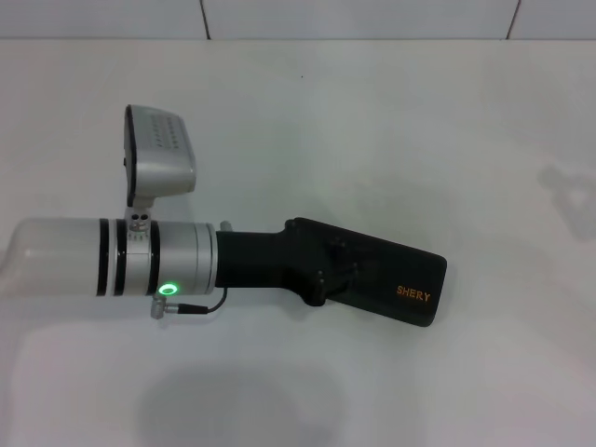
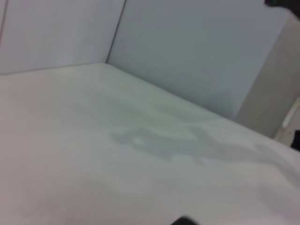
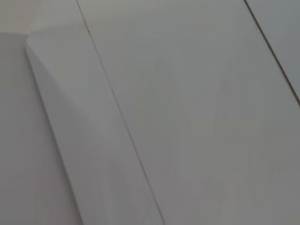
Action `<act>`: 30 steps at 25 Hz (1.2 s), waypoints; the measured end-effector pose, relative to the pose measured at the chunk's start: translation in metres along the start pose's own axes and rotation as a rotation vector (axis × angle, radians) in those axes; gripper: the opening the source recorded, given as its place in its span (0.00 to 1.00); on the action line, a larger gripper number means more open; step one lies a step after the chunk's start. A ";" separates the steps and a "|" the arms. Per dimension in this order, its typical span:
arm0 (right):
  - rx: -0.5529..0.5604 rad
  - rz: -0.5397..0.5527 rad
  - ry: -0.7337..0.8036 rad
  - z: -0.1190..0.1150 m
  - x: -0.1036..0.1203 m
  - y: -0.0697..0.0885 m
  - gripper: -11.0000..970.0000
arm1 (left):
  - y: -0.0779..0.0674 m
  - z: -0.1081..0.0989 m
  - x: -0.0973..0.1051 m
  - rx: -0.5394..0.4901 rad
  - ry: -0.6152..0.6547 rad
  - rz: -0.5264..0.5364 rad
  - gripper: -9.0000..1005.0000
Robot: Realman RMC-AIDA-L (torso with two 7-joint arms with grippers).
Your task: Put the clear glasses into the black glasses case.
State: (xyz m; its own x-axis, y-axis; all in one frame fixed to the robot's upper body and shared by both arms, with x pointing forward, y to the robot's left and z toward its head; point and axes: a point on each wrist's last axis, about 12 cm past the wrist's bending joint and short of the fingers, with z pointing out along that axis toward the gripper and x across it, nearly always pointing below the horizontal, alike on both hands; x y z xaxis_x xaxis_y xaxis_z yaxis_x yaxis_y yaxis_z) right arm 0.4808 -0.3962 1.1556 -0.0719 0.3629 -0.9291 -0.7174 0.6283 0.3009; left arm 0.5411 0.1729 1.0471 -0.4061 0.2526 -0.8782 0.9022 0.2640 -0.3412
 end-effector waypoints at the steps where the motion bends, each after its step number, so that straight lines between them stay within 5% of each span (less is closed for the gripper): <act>1: -0.003 0.000 0.005 0.000 0.000 0.000 0.15 | -0.001 0.000 -0.002 0.010 -0.013 0.007 0.22; 9: -0.110 -0.085 0.113 0.007 0.012 0.009 0.18 | -0.009 -0.019 -0.015 0.071 -0.150 0.050 0.22; 18: -0.272 -0.133 0.222 0.033 0.042 0.020 0.22 | -0.036 -0.071 -0.029 0.160 -0.326 0.274 0.22; 23: -0.432 -0.180 0.302 0.055 0.059 0.034 0.45 | -0.044 -0.091 -0.032 0.204 -0.326 0.298 0.36; 26: -0.500 -0.181 0.335 0.064 0.068 0.042 0.55 | -0.043 -0.107 -0.033 0.210 -0.339 0.254 0.60; 30: -0.575 -0.166 0.346 0.077 0.075 0.050 0.69 | -0.044 -0.128 -0.035 0.225 -0.366 0.207 0.67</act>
State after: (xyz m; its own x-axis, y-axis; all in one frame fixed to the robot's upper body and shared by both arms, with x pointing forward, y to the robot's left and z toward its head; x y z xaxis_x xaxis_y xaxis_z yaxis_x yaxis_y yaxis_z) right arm 0.4928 -0.2850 1.1176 -0.0783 -0.0073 -0.9969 -0.9847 0.1566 0.0762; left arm 0.4966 0.2714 1.1353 -0.1729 -0.0766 -0.9820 0.9842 0.0243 -0.1752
